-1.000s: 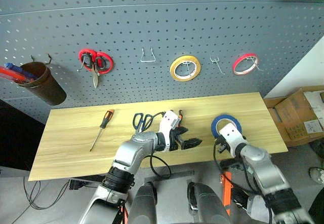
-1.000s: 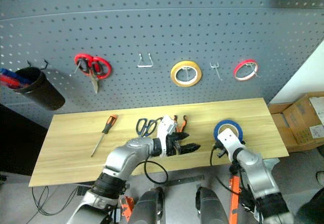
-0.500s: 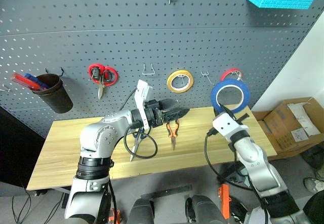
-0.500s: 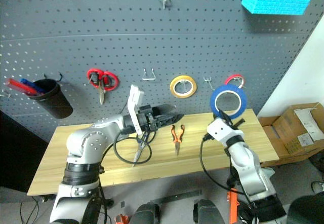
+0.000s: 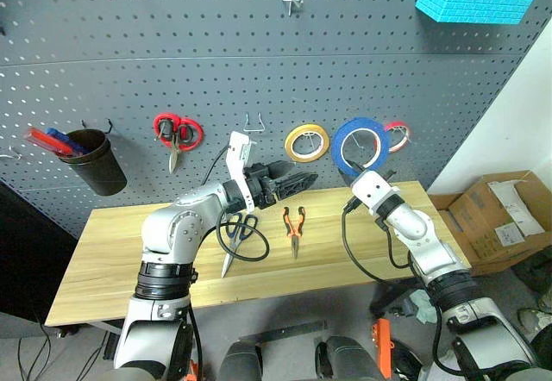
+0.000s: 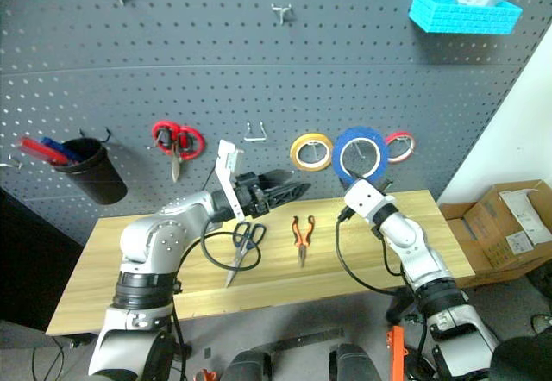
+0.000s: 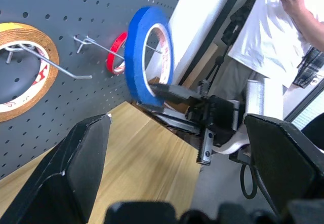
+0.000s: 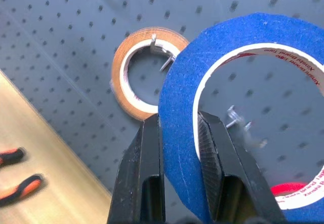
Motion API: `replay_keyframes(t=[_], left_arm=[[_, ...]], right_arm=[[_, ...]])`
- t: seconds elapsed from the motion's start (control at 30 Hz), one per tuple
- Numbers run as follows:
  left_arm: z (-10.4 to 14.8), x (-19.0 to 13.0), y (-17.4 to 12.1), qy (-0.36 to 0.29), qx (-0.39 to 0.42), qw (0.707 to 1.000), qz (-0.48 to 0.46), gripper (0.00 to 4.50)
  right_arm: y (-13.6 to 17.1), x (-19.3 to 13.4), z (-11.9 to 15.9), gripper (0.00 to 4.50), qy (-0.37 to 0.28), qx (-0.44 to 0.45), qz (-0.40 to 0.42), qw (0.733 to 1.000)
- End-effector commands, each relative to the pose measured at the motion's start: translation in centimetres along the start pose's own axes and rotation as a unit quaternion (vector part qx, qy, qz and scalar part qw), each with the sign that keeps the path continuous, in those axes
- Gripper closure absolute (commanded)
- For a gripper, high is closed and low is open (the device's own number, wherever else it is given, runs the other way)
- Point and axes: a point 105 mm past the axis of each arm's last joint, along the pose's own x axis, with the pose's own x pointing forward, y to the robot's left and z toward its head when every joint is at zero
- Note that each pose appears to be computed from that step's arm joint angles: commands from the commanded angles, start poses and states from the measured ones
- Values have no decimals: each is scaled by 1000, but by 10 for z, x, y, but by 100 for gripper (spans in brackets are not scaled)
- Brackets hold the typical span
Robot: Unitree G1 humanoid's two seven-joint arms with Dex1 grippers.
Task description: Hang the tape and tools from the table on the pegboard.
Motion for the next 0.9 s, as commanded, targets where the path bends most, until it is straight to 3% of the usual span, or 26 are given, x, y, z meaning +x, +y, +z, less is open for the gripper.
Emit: replay_keyframes(t=[0.03,0.23,0.43,0.63,0.77,0.9], left_arm=[[12,0,-7,-21,21,1000,-8,0],[14,4,-8,-23,23,999,-7,0],[12,4,-8,-17,24,1000,-9,0],[11,4,-8,-16,22,1000,-9,0],[2,-1,-3,-10,18,1000,14,0],[-29,-16,23,29,36,993,108,0]], right_arm=[[-20,6,10,394,-21,21,-11,999],[-24,14,3,394,-4,82,0,997],[-21,14,3,217,-1,96,4,995],[-17,7,-6,7,17,118,-14,993],[7,-7,-19,3,61,128,-1,990],[40,-21,-35,3,148,210,28,966]])
